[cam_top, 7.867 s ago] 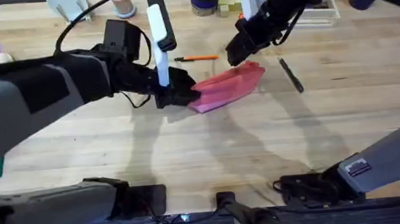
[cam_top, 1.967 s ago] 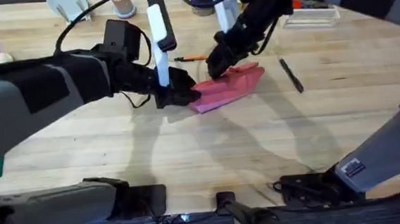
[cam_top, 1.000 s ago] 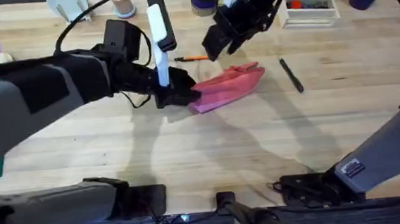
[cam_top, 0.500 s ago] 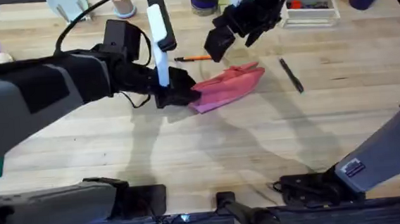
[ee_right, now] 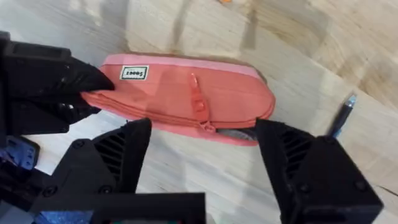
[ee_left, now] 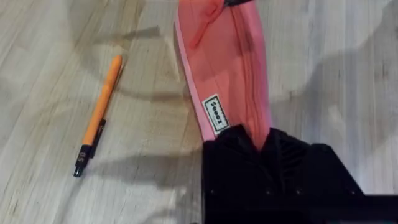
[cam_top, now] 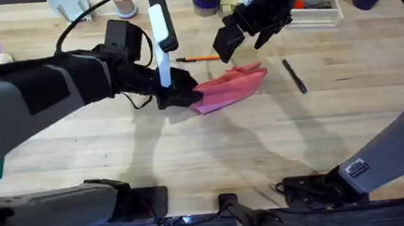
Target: Unzip the bag, pick up the pens from the table one at a time and place them inside, then zip the bag closed.
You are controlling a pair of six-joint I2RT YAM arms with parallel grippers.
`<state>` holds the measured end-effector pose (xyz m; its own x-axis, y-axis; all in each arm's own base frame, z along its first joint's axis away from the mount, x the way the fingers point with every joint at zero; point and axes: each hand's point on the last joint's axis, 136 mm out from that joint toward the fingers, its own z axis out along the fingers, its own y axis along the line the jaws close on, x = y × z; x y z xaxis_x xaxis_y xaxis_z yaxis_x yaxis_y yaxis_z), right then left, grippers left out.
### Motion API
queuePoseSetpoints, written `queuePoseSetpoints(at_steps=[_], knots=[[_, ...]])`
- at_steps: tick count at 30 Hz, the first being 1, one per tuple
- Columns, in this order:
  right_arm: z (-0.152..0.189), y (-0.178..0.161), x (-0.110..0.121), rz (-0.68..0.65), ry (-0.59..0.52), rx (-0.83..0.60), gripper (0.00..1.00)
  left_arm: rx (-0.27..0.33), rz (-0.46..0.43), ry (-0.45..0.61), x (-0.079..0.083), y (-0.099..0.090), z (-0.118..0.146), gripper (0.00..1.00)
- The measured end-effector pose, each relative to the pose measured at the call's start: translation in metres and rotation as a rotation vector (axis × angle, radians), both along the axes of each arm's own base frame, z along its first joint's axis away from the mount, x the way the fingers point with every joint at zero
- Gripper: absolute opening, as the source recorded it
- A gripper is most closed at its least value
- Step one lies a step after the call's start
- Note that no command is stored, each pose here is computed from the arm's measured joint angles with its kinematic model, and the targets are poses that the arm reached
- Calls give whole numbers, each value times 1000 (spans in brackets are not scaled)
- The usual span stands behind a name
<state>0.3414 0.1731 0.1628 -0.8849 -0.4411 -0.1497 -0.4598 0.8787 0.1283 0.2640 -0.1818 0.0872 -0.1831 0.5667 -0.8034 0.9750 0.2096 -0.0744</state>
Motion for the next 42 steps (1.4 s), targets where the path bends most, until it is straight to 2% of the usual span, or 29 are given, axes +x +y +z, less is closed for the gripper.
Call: queuePoseSetpoints(at_steps=[9, 17, 34, 37, 38, 40, 41, 42], knots=[[-2, 2, -2, 2, 18, 10, 996, 0, 0, 0, 0, 0, 0, 47], [-32, 5, -1, 4, 96, -17, 996, 0, 0, 0, 0, 0, 0, 47], [-52, 3, -12, 4, 153, -20, 988, 0, 0, 0, 0, 0, 0, 47], [-52, 4, -13, 5, 155, -14, 902, 0, 0, 0, 0, 0, 0, 47], [-52, 5, -14, 5, 159, -9, 721, 0, 0, 0, 0, 0, 0, 47], [-51, 7, -15, 5, 164, -4, 631, 0, 0, 0, 0, 0, 0, 47], [-51, 9, -16, 7, 172, 8, 526, 0, 0, 0, 0, 0, 0, 47], [-51, 9, -17, 7, 174, 9, 506, 0, 0, 0, 0, 0, 0, 47]])
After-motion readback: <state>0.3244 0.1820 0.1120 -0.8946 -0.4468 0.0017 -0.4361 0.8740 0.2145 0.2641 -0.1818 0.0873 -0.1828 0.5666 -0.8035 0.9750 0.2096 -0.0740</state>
